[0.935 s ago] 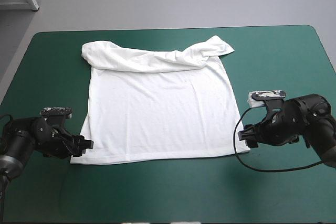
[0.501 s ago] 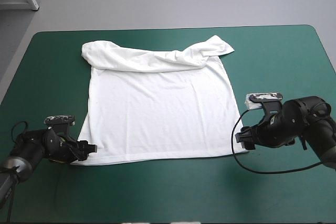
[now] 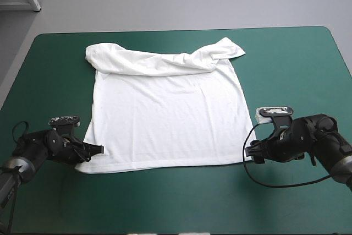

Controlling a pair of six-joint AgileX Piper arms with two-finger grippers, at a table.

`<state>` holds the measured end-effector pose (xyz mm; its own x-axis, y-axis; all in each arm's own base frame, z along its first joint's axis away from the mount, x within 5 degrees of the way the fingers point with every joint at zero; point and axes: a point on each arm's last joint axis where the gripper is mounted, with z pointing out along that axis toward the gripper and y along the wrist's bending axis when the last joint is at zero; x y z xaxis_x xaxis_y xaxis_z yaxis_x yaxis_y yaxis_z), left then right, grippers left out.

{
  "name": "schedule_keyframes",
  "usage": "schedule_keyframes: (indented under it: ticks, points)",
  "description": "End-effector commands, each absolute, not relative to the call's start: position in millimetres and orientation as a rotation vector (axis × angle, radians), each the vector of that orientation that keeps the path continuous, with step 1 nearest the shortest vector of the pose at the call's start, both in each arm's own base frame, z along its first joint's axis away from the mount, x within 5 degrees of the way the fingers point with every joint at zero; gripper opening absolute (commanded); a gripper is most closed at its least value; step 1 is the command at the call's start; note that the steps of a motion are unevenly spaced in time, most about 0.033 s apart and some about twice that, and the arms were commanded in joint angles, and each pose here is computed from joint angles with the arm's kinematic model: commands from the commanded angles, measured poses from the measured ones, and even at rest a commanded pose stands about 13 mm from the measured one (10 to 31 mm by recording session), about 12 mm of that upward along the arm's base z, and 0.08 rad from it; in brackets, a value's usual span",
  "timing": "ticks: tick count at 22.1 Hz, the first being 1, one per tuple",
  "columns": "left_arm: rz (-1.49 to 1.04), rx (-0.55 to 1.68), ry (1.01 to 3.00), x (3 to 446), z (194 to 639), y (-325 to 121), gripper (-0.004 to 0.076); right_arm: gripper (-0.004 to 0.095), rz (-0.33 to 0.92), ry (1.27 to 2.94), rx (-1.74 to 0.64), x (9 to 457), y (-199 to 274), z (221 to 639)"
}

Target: Fold the cloth

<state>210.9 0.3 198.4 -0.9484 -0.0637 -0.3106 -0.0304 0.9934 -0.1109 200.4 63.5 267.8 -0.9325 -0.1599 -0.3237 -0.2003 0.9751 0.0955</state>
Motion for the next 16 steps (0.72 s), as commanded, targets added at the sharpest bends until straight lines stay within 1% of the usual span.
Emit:
schedule_keyframes:
  ticks: [1, 4, 6, 8, 9, 11, 12, 14, 15, 16]
  points:
    - [-0.24, -0.106, 2.935, 201, 189, -6, -0.001, 0.0739, 0.199, 2.742, -0.253, 209, 66, 266]
    - [-0.239, -0.096, 2.937, 201, 189, -6, -0.001, 0.0737, 0.24, 2.758, -0.243, 229, 74, 246]
    - [-0.237, -0.087, 2.939, 201, 189, -6, -0.001, 0.0737, 0.246, 2.788, -0.22, 239, 77, 230]
    - [-0.235, -0.064, 2.938, 201, 189, -6, -0.001, 0.0684, 0.258, 2.831, -0.201, 245, 80, 218]
    - [-0.235, -0.061, 2.938, 201, 189, -6, -0.001, 0.06, 0.266, 2.842, -0.198, 247, 81, 214]
    - [-0.235, -0.061, 2.938, 201, 189, -6, -0.001, 0.0475, 0.273, 2.846, -0.196, 248, 82, 211]
    - [-0.235, -0.061, 2.938, 201, 189, -6, -0.001, 0.0379, 0.278, 2.844, -0.206, 249, 83, 210]
    - [-0.237, -0.062, 2.938, 201, 189, -6, -0.001, 0.0164, 0.3, 2.834, -0.199, 249, 84, 210]
    - [-0.236, -0.062, 2.934, 202, 189, -6, -0.001, 0.001, 0.305, 2.81, -0.202, 251, 84, 212]
    - [-0.233, -0.06, 2.911, 204, 194, -6, -0.001, -0.0009, 0.305, 2.781, -0.204, 251, 84, 215]
